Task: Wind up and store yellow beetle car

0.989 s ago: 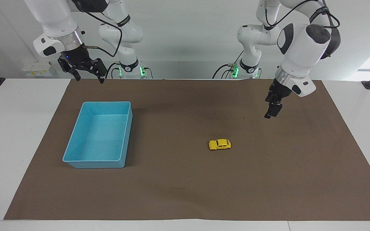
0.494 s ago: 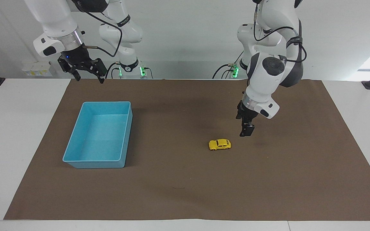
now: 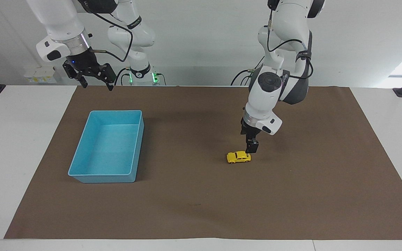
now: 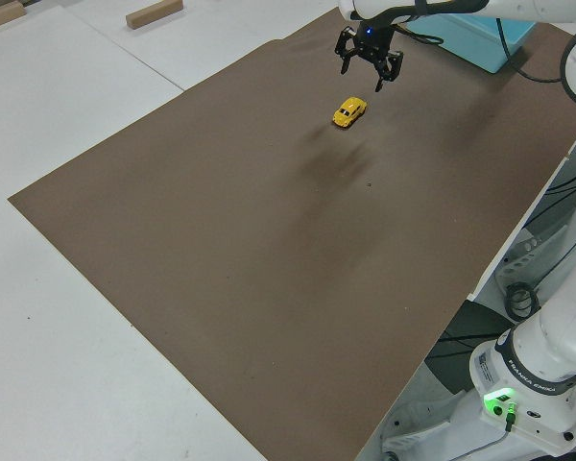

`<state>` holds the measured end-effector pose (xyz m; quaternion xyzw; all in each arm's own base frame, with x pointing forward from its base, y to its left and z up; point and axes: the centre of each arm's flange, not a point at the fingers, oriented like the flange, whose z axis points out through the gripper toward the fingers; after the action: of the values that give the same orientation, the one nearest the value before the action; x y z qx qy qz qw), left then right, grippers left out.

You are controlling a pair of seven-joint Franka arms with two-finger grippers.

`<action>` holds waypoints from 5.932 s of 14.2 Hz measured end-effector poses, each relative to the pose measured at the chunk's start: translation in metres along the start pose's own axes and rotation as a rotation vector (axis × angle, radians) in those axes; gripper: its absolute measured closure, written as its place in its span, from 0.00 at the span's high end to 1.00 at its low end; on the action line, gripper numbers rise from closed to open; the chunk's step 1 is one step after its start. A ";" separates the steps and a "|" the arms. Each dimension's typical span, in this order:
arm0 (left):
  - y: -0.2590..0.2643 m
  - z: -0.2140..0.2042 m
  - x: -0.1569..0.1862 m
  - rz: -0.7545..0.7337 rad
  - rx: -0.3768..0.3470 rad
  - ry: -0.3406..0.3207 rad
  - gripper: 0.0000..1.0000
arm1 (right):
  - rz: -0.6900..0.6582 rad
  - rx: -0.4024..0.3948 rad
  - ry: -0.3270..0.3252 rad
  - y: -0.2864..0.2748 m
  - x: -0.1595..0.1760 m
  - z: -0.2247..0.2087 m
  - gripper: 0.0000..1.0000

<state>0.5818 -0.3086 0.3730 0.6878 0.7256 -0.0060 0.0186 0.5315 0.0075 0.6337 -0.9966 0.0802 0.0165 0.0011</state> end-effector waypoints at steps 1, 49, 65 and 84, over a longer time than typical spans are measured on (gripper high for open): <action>0.000 0.012 -0.001 -0.013 0.008 0.019 1.00 | 0.000 0.000 0.000 0.000 0.000 0.000 1.00; 0.052 0.067 0.145 0.080 0.058 0.061 0.73 | 0.000 0.000 0.000 0.000 0.000 0.000 1.00; 0.063 0.008 0.146 0.113 -0.033 0.039 1.00 | 0.000 0.000 0.000 0.000 0.000 0.000 1.00; 0.060 -0.120 0.185 0.710 -0.157 0.075 1.00 | 0.030 0.001 0.000 0.016 0.003 0.000 1.00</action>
<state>0.6293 -0.1167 0.4877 0.8931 0.4399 0.0819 0.0455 0.5315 -0.0087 0.6337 -0.9953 0.0952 0.0165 0.0013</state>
